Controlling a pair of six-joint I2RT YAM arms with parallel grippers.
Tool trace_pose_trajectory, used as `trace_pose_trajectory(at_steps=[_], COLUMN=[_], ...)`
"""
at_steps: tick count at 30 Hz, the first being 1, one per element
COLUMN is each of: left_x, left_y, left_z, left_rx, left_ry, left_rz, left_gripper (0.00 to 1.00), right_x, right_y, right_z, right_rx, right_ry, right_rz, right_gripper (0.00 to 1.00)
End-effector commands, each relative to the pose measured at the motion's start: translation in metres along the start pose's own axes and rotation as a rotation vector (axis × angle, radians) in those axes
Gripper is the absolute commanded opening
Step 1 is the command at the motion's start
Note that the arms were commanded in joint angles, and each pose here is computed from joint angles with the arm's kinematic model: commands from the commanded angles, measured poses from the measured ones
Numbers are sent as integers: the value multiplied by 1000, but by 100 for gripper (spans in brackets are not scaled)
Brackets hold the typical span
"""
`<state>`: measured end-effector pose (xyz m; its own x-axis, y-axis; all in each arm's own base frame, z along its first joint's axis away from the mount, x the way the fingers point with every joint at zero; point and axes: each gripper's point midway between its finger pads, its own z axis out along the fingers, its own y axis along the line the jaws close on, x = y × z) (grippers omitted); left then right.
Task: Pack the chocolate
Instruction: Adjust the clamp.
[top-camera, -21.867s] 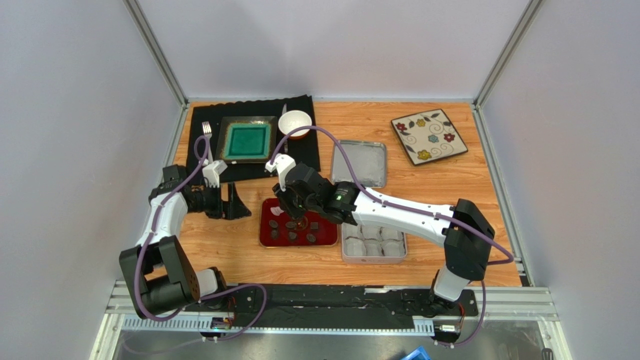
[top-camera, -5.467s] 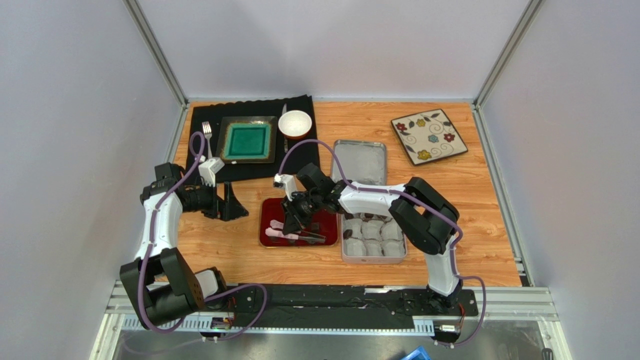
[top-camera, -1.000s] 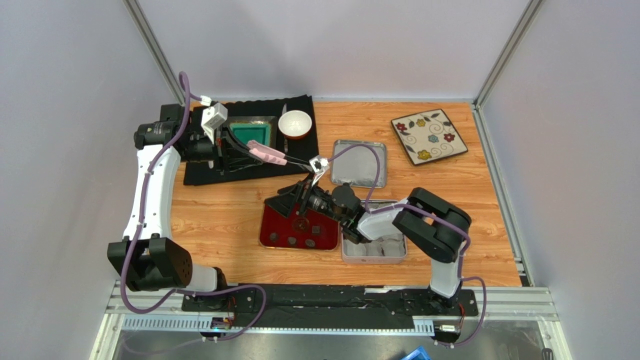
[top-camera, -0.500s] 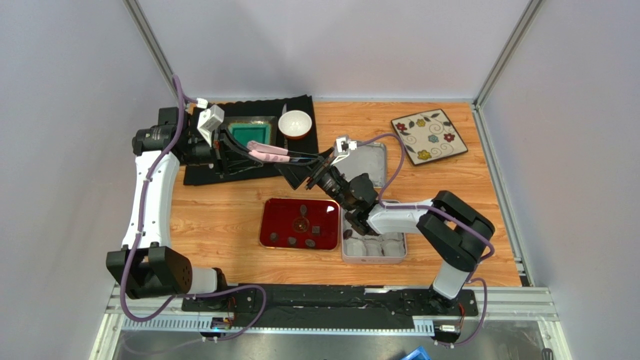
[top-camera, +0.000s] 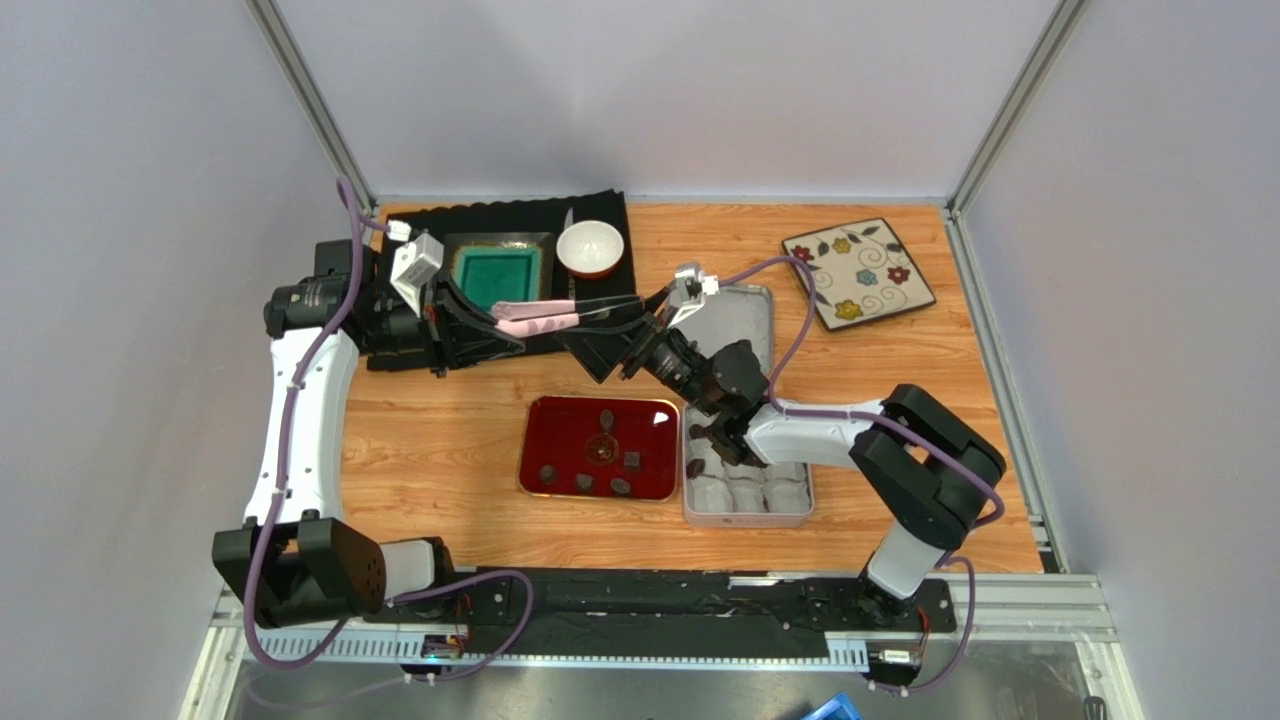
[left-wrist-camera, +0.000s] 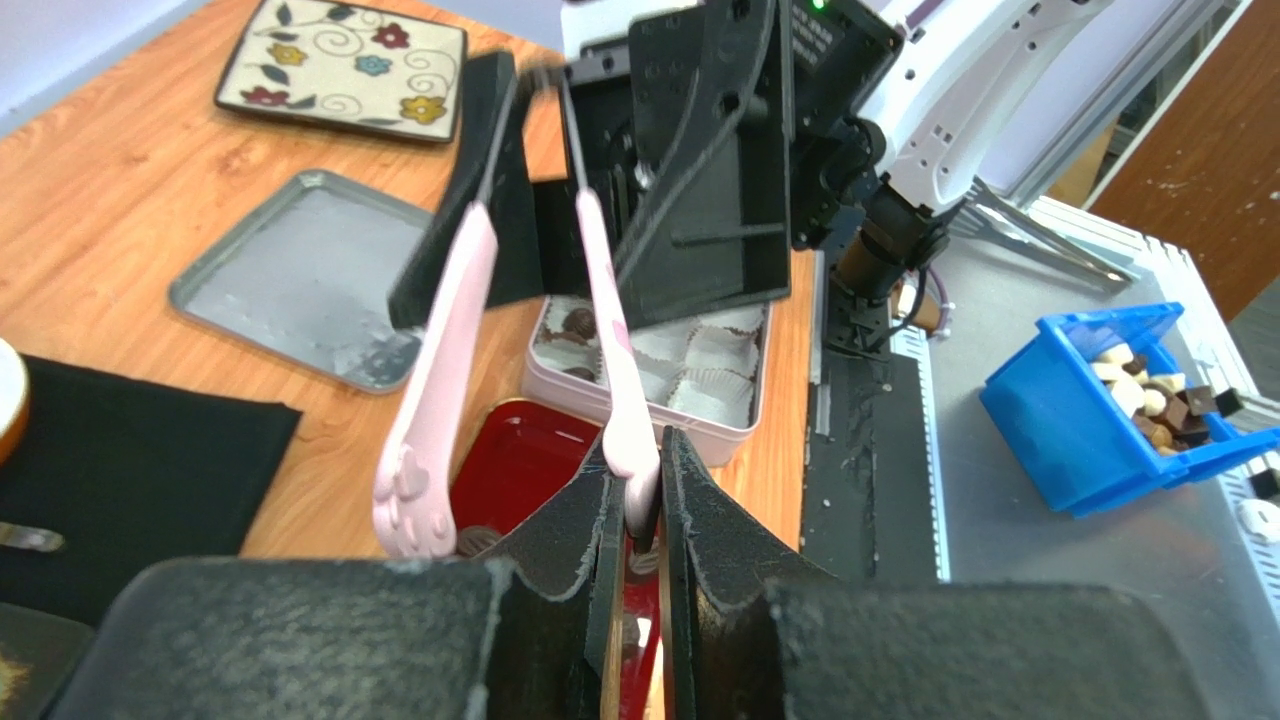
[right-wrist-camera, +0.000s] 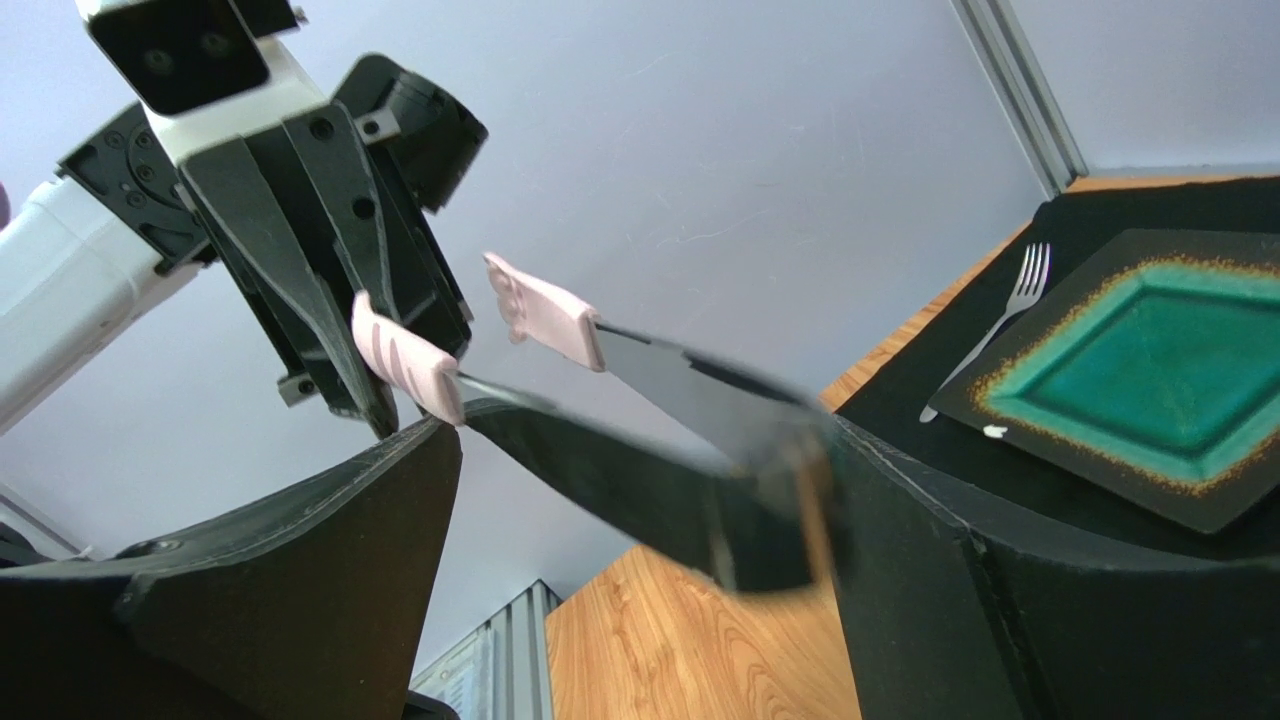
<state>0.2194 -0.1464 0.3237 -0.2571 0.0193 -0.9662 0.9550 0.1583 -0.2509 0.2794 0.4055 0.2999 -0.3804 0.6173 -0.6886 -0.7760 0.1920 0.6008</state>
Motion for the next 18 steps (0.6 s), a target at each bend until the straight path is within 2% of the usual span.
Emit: trace_pose_trajectory(at_steps=[1, 9, 15, 18], left_x=[-26, -14, -16, -16], left_y=[-48, -46, -47, -48], left_z=[4, 4, 4, 4], left_rx=[142, 137, 138, 138], left_ry=[-218, -220, -220, -218], left_rz=[-201, -240, -234, -235], left_gripper=[6, 6, 6, 6], right_x=[-116, -127, -112, -95], right_y=[69, 91, 112, 129], right_z=[2, 3, 4, -1], right_rx=[-214, -293, -412, -512], right_ry=[-357, -355, -256, -153], right_rz=[-77, -76, -50, -55], right_gripper=[89, 87, 83, 82])
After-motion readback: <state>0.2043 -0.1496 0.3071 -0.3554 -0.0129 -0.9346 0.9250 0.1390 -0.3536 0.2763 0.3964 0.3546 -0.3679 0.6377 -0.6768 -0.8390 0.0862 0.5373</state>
